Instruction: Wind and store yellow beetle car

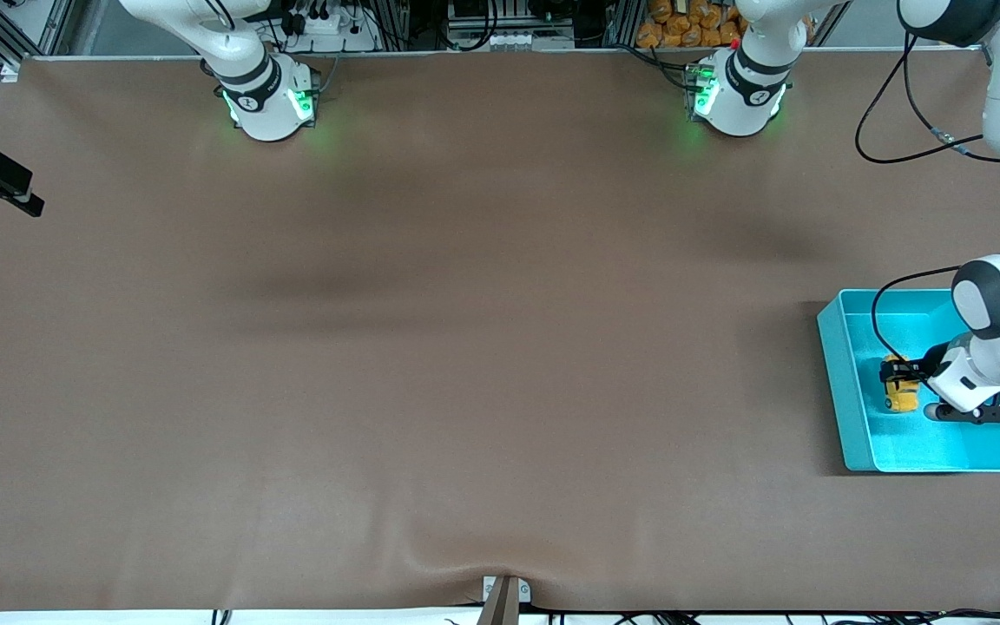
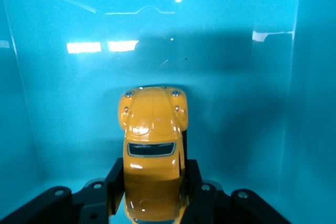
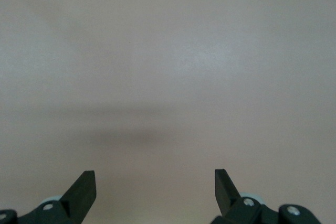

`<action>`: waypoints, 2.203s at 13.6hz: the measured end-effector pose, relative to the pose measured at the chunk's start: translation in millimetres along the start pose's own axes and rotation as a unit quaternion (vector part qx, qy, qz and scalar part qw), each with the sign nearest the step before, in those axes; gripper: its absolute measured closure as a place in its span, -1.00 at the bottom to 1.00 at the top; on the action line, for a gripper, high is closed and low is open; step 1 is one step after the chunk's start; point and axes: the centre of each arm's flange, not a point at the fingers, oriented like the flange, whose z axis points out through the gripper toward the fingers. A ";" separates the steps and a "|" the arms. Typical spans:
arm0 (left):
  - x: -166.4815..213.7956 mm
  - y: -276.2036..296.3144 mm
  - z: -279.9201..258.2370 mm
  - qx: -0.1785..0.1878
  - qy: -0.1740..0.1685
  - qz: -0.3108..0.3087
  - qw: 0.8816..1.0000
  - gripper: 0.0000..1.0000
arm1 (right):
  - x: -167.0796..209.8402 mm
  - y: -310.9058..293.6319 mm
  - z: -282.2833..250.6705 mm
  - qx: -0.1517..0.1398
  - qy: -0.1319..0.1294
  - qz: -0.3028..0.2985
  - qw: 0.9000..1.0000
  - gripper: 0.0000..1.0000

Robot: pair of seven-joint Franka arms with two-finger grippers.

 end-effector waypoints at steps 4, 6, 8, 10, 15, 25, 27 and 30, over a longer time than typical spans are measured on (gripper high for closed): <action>5.4 15.5 3.9 0.008 -0.003 -0.015 1.000 -0.28 | 0.1 1.0 -1.9 0.000 0.003 0.001 1.000 -1.00; 11.9 24.3 -9.7 0.012 0.008 -0.020 1.000 -0.67 | 0.0 1.6 -2.7 0.000 0.004 0.001 1.000 -1.00; 12.6 23.4 -50.3 0.017 0.015 -0.021 1.000 -1.00 | 0.0 2.4 -3.1 0.000 0.004 0.002 1.000 -1.00; 5.7 25.7 -109.7 0.022 0.019 -0.022 0.999 -1.00 | -0.1 2.8 -3.5 -0.001 0.005 0.002 1.000 -1.00; -19.7 91.3 -234.5 0.021 0.023 -0.011 0.999 -1.00 | -0.1 3.0 -3.8 -0.001 0.005 0.003 1.000 -1.00; -129.3 221.5 -409.8 0.009 0.025 -0.011 1.000 -1.00 | -0.1 3.3 -3.5 -0.001 0.005 0.003 1.000 -1.00; -140.6 218.5 -420.8 -0.004 0.024 -0.017 1.000 -1.00 | -0.1 3.3 -3.5 -0.001 0.005 0.003 1.000 -1.00; -151.1 229.4 -431.9 -0.006 0.005 -0.006 1.000 -1.00 | -0.3 3.3 -3.4 0.000 0.004 0.003 1.000 -1.00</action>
